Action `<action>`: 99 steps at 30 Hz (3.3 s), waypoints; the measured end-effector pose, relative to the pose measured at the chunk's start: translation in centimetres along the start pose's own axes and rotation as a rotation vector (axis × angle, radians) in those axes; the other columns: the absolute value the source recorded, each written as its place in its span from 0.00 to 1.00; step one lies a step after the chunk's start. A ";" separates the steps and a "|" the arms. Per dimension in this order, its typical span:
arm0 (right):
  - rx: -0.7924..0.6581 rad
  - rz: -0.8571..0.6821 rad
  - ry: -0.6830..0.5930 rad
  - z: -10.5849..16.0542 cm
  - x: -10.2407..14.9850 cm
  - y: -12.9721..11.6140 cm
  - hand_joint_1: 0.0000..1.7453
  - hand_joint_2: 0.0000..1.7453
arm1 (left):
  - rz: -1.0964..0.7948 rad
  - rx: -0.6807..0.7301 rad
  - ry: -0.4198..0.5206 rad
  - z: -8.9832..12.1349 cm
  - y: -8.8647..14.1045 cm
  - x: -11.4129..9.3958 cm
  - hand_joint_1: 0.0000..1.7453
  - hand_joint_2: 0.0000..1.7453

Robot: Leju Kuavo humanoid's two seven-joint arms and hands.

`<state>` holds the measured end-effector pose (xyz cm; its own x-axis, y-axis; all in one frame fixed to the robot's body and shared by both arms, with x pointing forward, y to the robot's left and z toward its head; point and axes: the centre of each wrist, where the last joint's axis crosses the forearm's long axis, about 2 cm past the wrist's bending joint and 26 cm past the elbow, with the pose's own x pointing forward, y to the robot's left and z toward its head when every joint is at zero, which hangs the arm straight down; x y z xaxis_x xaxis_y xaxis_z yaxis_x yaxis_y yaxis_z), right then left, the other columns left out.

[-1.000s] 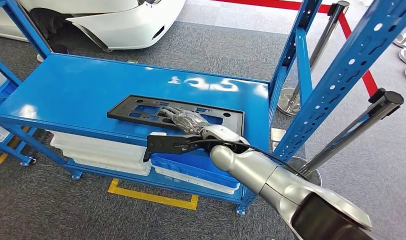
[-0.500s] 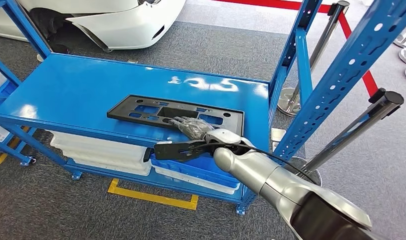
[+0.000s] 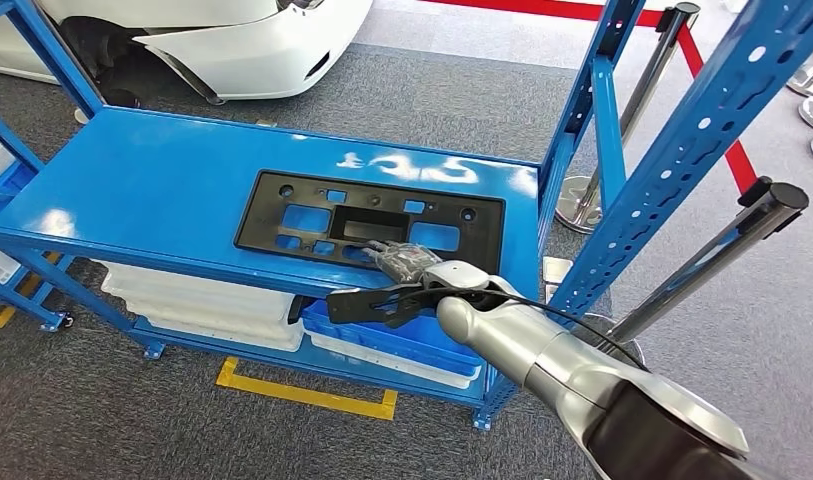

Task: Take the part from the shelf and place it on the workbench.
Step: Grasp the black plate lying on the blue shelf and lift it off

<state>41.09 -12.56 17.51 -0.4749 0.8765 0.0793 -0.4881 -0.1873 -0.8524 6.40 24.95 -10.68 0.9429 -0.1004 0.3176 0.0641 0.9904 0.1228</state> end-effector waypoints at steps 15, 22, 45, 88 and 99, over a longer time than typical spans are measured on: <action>-0.011 0.119 0.130 0.4 -2.8 0.4 0.00 1.00 | -0.006 -0.001 -0.011 0.0 0.0 0.0 0.00 0.00; -0.051 0.126 0.121 0.5 -3.4 0.4 0.11 1.00 | -0.009 -0.002 -0.012 0.0 0.0 0.0 0.00 0.00; -0.122 0.017 -0.009 0.8 -3.0 -0.6 1.00 1.00 | -0.002 -0.001 -0.011 0.0 0.0 0.0 0.00 0.00; -0.412 -0.021 -0.056 1.9 -2.3 -3.4 0.00 1.00 | -0.002 0.000 -0.006 0.0 0.0 0.0 0.00 0.00; -0.384 -0.057 0.002 2.4 -3.9 -4.0 0.00 1.00 | 0.002 -0.003 -0.007 0.0 0.0 0.0 0.00 0.00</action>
<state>43.13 -16.24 21.87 -0.4530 0.8818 0.1312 -0.2034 0.0410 -0.9782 6.40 24.95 -10.68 0.9408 -0.0990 0.3241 0.0632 0.9908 0.1193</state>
